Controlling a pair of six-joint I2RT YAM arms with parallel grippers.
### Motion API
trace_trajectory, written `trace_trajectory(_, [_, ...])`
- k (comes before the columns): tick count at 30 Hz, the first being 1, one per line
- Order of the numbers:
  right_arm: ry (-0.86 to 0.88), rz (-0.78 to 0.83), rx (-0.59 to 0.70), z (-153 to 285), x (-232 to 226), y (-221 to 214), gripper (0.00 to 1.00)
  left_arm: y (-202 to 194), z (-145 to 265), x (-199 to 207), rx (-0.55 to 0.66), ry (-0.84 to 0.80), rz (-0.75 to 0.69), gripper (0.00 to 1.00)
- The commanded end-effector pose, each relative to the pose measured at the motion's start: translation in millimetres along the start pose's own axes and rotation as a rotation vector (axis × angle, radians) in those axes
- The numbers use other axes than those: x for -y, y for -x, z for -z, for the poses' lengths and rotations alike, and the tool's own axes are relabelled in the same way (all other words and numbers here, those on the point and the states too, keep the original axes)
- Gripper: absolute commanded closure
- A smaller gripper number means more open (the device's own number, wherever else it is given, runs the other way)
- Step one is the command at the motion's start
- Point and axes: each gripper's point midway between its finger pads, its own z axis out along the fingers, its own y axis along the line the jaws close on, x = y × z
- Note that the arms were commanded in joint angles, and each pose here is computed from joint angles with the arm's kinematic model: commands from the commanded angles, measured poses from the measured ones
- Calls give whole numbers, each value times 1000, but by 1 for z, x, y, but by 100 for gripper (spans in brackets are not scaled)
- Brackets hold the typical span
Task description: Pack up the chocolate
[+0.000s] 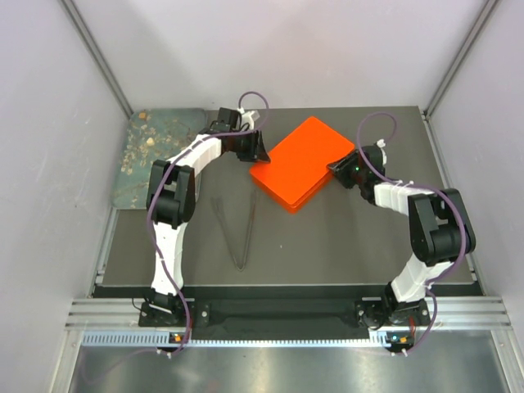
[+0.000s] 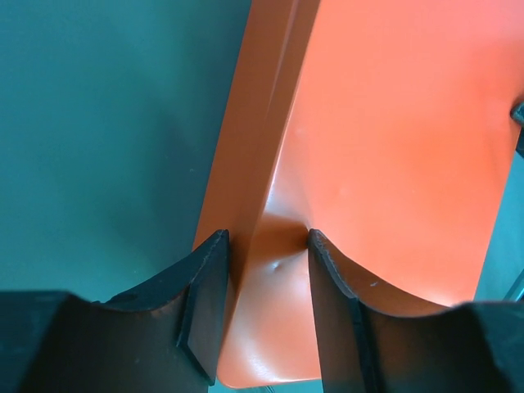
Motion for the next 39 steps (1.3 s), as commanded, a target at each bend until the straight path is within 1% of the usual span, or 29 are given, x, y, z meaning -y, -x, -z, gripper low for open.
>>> trace_trajectory(1, [-47, 69, -83, 10, 6, -10, 57, 13, 18, 22, 32, -31, -18, 59])
trace_trajectory(2, [-57, 70, -91, 10, 7, -11, 54, 14, 18, 24, 34, -38, -12, 59])
trace_trajectory(6, [-74, 83, -112, 12, 7, -13, 50, 18, 18, 28, 45, -53, 10, 62])
trace_trajectory(11, [-55, 99, -98, 18, 0, -9, 49, 20, 18, 33, 53, -68, 29, 60])
trace_trajectory(15, [-24, 98, -94, 21, -9, -8, 50, 21, 16, 40, 59, -90, 38, 60])
trace_trajectory(20, [-22, 81, -107, 20, -6, -18, 55, 21, 11, 42, 58, -86, 55, 64])
trace_trajectory(23, [-22, 76, -83, 20, -4, -15, 61, 21, 9, 42, 60, -89, 62, 68])
trace_trajectory(25, [-30, 81, -72, 20, -3, -13, 62, 21, 7, 42, 62, -84, 66, 70])
trace_trajectory(28, [-50, 91, -42, 20, 2, -8, 70, 18, 3, 41, 53, -79, 69, 71])
trace_trajectory(30, [-56, 98, -33, 19, 2, -5, 72, 16, 1, 41, 48, -81, 72, 70])
trace_trajectory(31, [-60, 101, -35, 20, 4, -6, 77, 14, 0, 41, 43, -82, 75, 70])
trace_trajectory(33, [-79, 102, -32, 20, 9, -6, 80, 12, -1, 39, 38, -74, 75, 69])
trace_trajectory(36, [-97, 102, -28, 20, 17, -8, 80, 9, 1, 34, 33, -42, 75, 63])
trace_trajectory(39, [-99, 103, -39, 19, 22, -11, 78, 10, 5, 25, 41, 20, 67, 61])
